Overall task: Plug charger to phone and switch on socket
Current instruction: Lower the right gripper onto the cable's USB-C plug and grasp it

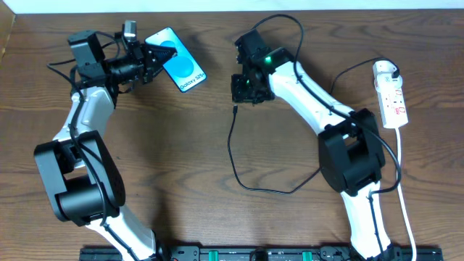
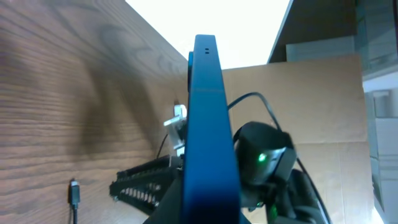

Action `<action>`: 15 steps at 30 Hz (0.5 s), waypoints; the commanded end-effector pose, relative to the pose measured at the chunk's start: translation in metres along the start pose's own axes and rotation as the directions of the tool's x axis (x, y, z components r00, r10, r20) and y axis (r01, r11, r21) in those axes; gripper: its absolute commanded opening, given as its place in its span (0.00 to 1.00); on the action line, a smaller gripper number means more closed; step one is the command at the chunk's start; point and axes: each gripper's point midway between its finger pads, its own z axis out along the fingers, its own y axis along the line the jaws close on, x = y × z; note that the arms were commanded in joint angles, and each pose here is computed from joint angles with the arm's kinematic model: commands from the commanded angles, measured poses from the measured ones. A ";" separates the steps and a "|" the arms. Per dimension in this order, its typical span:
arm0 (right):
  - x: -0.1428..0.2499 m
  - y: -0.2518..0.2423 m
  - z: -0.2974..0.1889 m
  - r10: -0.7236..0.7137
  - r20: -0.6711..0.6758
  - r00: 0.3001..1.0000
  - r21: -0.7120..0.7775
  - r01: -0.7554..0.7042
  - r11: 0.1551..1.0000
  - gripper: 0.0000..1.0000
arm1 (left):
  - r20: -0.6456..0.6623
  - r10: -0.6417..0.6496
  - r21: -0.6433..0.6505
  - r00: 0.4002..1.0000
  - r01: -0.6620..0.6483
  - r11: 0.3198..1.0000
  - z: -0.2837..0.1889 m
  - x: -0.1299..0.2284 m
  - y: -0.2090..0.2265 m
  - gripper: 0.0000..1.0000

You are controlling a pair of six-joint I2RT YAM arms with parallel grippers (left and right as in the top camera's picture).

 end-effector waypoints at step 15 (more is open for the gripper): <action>0.029 0.006 0.048 -0.050 -0.046 0.998 0.129 0.055 0.990 0.32 | 0.071 -0.008 -0.005 0.997 0.008 1.000 -0.028 -0.018 -0.007 0.07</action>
